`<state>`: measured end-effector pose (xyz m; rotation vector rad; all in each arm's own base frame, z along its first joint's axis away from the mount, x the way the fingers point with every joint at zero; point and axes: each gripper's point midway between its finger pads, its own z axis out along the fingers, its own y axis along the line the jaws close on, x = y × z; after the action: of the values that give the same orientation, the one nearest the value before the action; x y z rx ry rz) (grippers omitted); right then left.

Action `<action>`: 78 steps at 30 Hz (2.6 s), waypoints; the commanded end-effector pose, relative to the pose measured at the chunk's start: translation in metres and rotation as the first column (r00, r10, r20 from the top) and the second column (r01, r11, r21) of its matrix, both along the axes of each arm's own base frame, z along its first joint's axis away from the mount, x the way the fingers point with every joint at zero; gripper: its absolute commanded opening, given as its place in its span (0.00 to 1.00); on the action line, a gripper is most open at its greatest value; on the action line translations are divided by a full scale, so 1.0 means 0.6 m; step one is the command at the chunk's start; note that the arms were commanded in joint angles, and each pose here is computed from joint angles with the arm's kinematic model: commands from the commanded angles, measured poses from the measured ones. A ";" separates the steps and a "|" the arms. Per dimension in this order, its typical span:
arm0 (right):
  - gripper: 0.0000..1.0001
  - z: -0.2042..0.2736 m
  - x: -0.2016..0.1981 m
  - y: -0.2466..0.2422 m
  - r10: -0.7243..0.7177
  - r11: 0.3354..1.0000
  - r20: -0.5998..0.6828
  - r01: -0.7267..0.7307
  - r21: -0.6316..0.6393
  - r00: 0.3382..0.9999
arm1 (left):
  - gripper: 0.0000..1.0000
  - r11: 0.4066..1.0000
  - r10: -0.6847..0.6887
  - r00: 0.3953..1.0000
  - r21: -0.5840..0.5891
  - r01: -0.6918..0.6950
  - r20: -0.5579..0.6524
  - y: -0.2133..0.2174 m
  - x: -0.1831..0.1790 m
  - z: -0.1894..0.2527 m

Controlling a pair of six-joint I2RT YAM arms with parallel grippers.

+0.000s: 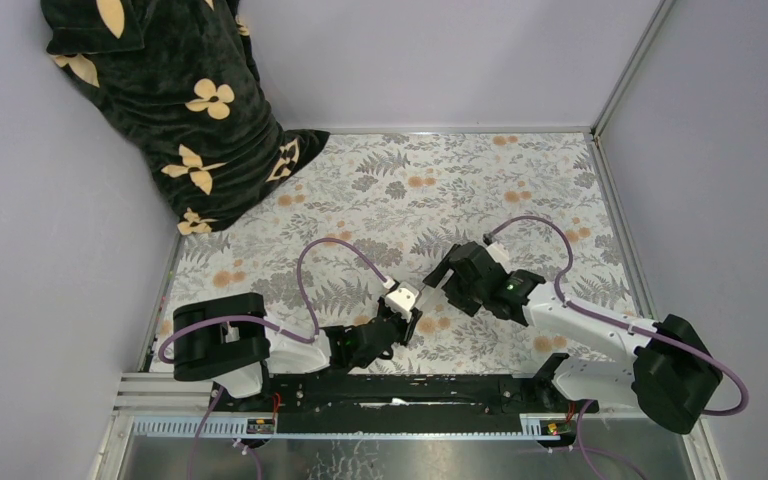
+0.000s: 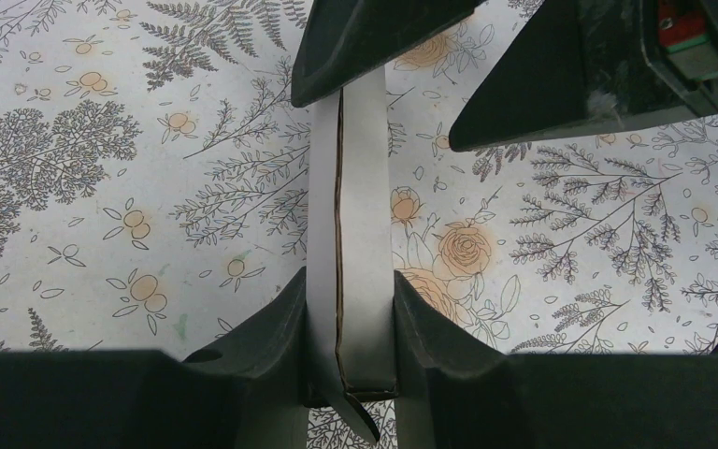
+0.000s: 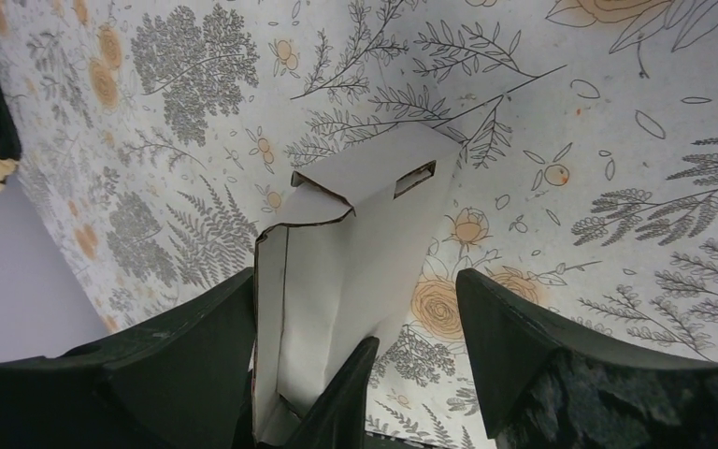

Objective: Fold the paper box
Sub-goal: Close the paper box at the center of the board.

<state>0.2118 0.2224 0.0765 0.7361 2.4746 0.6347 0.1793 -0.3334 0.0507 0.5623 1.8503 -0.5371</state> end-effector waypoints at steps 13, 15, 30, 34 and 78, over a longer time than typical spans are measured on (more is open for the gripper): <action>0.71 -0.036 0.001 -0.054 -0.170 0.985 0.097 0.167 0.045 0.981 | 0.07 0.973 0.029 0.998 0.229 -0.016 -0.054 0.054 -0.016 -0.080; 0.71 -0.042 0.000 -0.060 -0.188 0.982 0.101 0.184 0.047 0.977 | 0.07 0.972 0.029 0.998 0.234 -0.016 -0.053 0.054 -0.016 -0.082; 0.69 -0.053 0.001 -0.115 -0.293 0.956 0.175 0.293 0.026 0.940 | 0.07 0.969 0.027 0.998 0.248 -0.014 -0.051 0.052 -0.019 -0.084; 0.59 -0.064 -0.001 -0.118 -0.302 0.953 0.167 0.303 0.023 0.938 | 0.07 0.968 0.031 0.998 0.251 -0.018 -0.049 0.053 -0.019 -0.085; 0.00 -0.216 -0.085 -0.166 -0.403 0.915 -0.058 0.402 -0.036 0.913 | 0.07 0.968 0.026 0.999 0.252 -0.015 -0.040 0.048 -0.027 -0.080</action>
<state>0.2247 0.2088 0.0625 1.1796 1.9911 1.0821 0.1762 -0.3375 0.0486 0.5777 1.8611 -0.4667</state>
